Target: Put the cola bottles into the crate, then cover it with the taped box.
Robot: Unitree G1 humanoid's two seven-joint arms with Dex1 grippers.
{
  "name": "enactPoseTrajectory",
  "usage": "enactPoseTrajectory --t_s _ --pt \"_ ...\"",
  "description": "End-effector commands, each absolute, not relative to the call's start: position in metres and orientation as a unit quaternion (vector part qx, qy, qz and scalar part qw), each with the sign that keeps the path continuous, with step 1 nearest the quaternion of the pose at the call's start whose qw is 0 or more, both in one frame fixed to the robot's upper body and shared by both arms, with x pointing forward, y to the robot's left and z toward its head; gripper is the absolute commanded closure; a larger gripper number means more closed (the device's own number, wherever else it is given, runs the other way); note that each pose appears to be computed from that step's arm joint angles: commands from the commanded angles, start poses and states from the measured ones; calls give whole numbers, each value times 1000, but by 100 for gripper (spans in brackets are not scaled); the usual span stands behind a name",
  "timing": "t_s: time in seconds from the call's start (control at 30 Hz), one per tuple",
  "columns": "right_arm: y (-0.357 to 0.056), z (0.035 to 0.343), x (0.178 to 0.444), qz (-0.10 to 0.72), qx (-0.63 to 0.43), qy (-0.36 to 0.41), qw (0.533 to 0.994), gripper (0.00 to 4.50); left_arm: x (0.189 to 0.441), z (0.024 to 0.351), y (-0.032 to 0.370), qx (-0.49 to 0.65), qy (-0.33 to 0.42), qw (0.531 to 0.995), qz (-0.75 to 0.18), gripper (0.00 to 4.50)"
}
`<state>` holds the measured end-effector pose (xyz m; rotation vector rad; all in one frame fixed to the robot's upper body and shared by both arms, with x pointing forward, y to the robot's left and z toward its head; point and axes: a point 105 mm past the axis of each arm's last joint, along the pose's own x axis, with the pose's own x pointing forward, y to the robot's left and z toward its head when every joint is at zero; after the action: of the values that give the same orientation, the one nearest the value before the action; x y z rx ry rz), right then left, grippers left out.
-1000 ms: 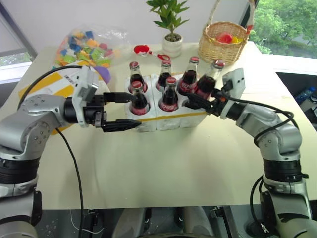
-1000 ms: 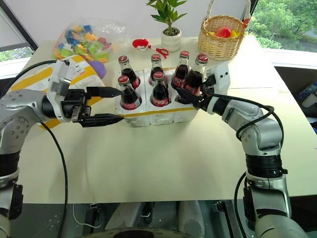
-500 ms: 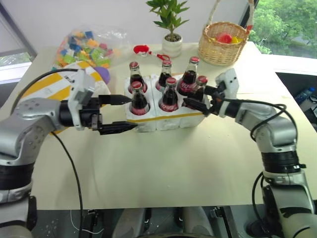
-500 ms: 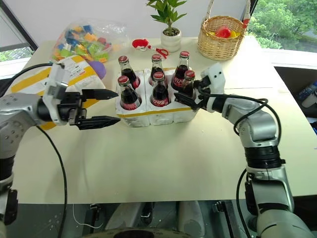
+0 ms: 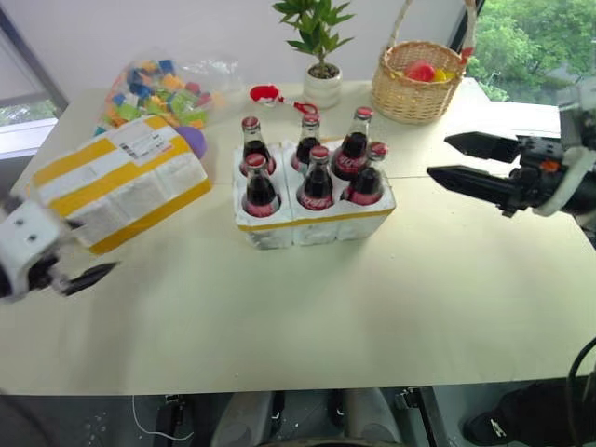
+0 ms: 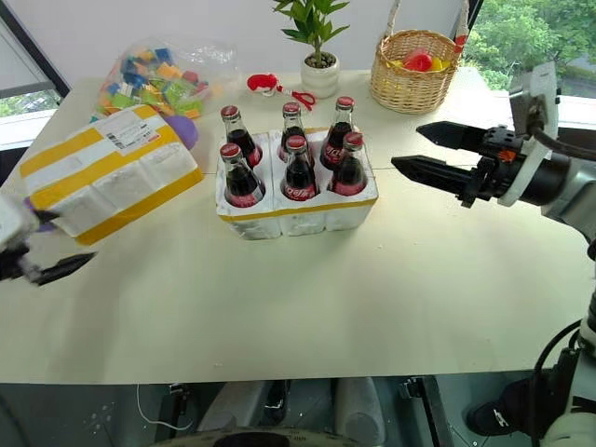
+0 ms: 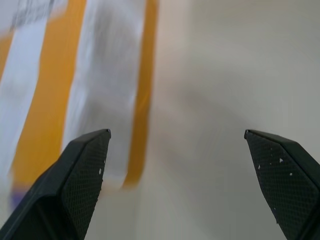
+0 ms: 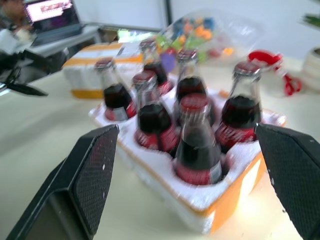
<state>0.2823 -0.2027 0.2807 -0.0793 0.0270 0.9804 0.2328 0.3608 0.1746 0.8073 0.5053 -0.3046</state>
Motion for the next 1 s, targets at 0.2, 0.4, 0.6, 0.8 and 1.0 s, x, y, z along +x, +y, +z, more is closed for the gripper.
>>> enactPoseTrajectory --t_s 0.2,0.4,0.6,0.8,1.0 --pt "-176 289 254 565 -95 2 820 6 255 173 420 547 231 804 1 0" --pt "-173 296 243 575 -115 5 810 6 285 156 424 576 207 791 4 0" --pt "-175 302 232 571 -127 7 811 6 306 141 428 608 200 768 4 0" --pt "-178 305 227 559 -129 7 819 6 329 132 416 631 170 757 -8 0" --pt "-180 304 225 554 -126 8 823 6 340 126 407 641 151 752 -16 0"
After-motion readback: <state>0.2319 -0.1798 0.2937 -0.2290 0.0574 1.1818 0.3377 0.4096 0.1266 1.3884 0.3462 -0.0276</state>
